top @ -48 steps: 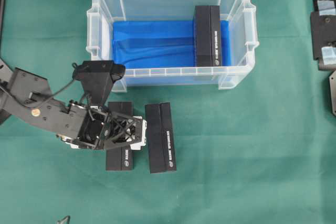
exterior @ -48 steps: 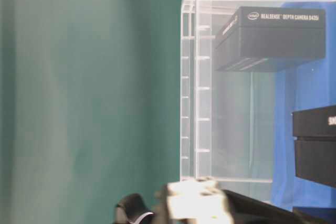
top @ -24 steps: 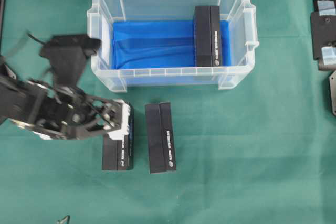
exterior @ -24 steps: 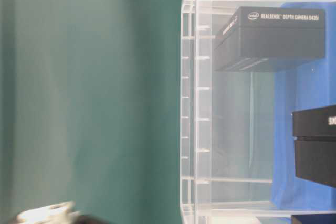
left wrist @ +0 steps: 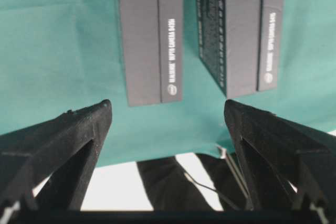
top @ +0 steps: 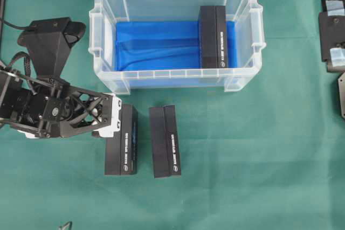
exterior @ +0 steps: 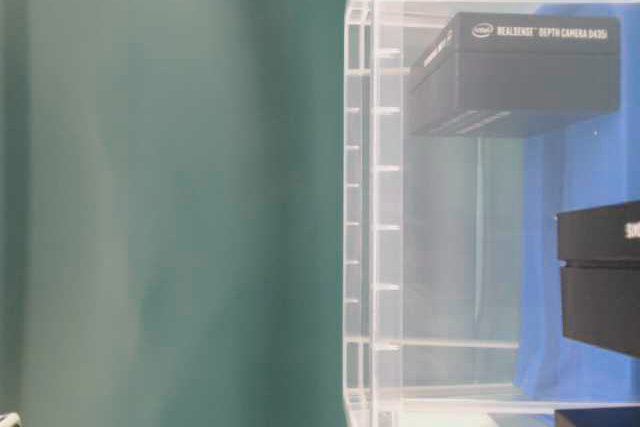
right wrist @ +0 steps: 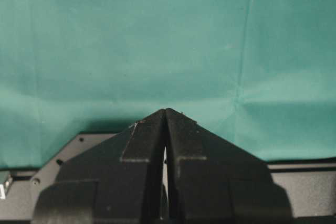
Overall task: Take the box out of the case with the left arm.
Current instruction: 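Withdraw the open left gripper to the left side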
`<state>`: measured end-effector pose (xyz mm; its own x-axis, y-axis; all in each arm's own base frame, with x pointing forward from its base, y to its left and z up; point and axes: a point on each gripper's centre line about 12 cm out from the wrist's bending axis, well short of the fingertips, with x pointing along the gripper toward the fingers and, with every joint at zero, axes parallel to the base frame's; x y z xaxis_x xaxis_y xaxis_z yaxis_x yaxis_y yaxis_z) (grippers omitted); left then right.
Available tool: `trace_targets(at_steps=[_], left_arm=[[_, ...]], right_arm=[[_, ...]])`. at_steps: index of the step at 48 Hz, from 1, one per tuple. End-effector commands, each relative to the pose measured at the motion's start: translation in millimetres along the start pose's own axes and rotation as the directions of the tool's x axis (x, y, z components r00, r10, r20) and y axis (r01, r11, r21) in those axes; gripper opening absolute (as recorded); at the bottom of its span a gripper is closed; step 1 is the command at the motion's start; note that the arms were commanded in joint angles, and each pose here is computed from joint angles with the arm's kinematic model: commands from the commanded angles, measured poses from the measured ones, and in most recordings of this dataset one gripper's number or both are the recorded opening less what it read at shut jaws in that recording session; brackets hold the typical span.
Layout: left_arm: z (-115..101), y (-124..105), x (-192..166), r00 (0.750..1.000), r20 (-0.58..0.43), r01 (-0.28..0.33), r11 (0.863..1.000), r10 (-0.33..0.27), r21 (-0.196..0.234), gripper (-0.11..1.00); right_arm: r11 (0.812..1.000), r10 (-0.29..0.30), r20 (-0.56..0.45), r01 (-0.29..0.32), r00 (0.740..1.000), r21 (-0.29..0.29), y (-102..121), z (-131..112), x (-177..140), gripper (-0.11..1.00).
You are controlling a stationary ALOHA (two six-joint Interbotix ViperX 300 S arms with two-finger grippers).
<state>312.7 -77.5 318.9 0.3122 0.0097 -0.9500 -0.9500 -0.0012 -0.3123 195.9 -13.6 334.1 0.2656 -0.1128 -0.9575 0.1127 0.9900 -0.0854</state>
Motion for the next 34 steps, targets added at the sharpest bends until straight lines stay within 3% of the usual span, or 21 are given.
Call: trace_targets(at_steps=[1,11,20,28,34], left_arm=[[1,1,-13,1.0,-0.004,0.024,1.0,-0.024,0.0,0.89],[-2,26,-16,1.0,-0.002,-0.016,0.999,0.016,0.031,0.89],[-3,64,-21,0.999,-0.007,-0.038,0.997,0.039,0.066,0.89],[7,92,-26,0.998,-0.001,-0.057,0.997,0.057,0.06,0.89],[11,99,-28,0.998,0.008,-0.066,0.996,0.066,0.057,0.89]], right_arm=[[1.0,-0.001,0.014,0.001,1.0,0.001,-1,2,-3,0.0],[1.0,-0.001,0.014,0.001,1.0,0.001,-1,2,-3,0.0],[1.0,-0.001,0.015,0.001,1.0,0.004,-1,2,-3,0.0],[1.0,-0.001,0.014,0.001,1.0,0.005,-1,2,-3,0.0],[1.0,-0.001,0.012,0.001,1.0,0.005,-1,2,-2,0.0]])
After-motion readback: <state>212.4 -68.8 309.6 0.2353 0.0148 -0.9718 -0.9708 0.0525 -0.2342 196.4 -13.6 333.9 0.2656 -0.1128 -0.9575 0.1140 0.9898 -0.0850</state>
